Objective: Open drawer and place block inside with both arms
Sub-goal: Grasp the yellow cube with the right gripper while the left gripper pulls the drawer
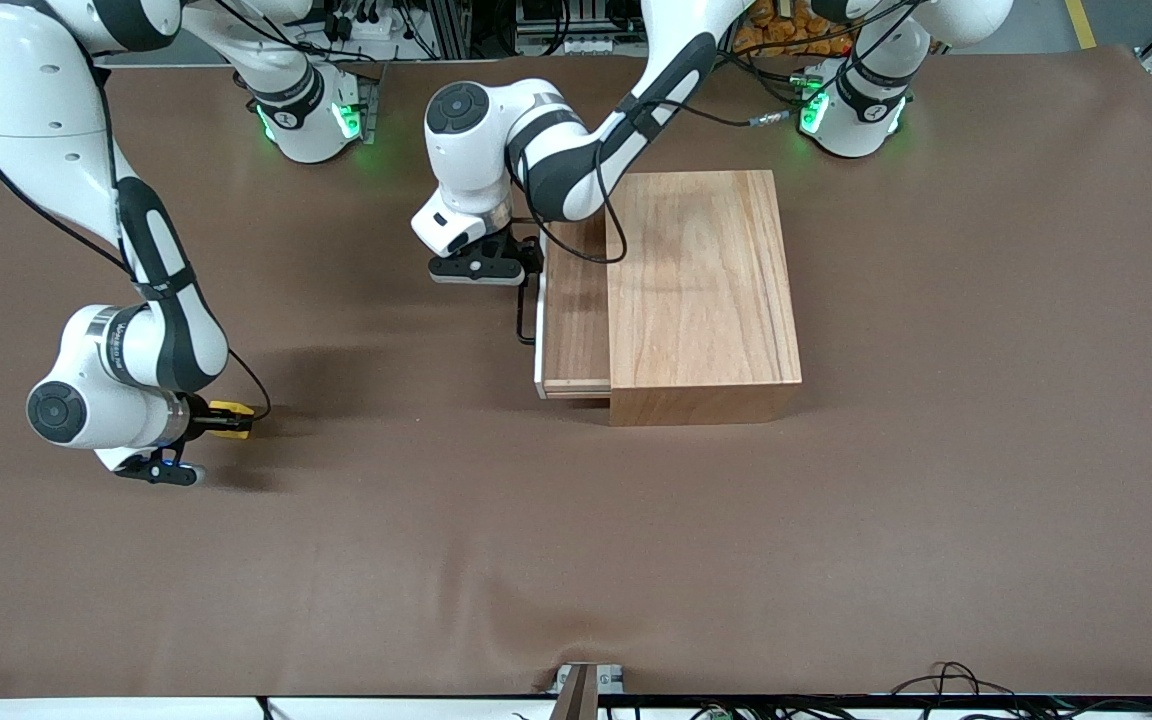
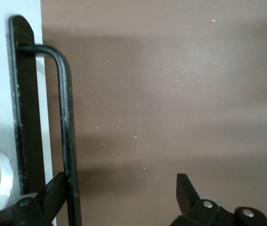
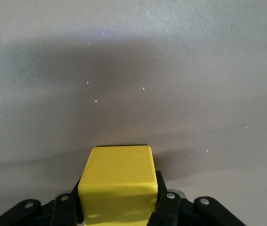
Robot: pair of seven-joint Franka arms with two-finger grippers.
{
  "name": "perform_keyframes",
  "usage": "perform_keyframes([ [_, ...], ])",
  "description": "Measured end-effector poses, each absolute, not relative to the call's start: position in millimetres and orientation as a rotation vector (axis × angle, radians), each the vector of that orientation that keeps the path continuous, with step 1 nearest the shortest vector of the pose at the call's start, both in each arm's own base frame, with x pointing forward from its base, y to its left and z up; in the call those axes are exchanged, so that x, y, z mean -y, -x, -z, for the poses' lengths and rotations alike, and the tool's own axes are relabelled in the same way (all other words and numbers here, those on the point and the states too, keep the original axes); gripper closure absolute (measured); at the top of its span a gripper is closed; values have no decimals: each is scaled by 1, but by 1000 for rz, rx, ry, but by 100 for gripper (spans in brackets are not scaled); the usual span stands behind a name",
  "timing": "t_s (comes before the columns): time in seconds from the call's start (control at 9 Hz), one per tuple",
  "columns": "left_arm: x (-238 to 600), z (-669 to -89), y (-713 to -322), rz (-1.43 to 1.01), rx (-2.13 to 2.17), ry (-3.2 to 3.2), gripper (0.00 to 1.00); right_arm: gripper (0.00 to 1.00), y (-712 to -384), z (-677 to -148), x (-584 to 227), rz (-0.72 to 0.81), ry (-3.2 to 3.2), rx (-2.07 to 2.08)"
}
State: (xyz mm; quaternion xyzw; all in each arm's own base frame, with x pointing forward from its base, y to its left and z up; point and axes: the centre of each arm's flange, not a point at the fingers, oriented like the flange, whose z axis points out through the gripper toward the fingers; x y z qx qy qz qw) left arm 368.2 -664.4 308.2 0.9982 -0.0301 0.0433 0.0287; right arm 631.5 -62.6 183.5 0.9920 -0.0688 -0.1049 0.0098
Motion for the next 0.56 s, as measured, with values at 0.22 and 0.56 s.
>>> perform_keyframes([
  [0.22, 673, -311, -362, -140, 100, -3025, 0, 44, -645, -200, 63, 265, -3108, 167],
  [0.56, 685, -318, -348, -122, 118, -2970, 0, 44, -660, -263, 80, 199, -3126, 49],
])
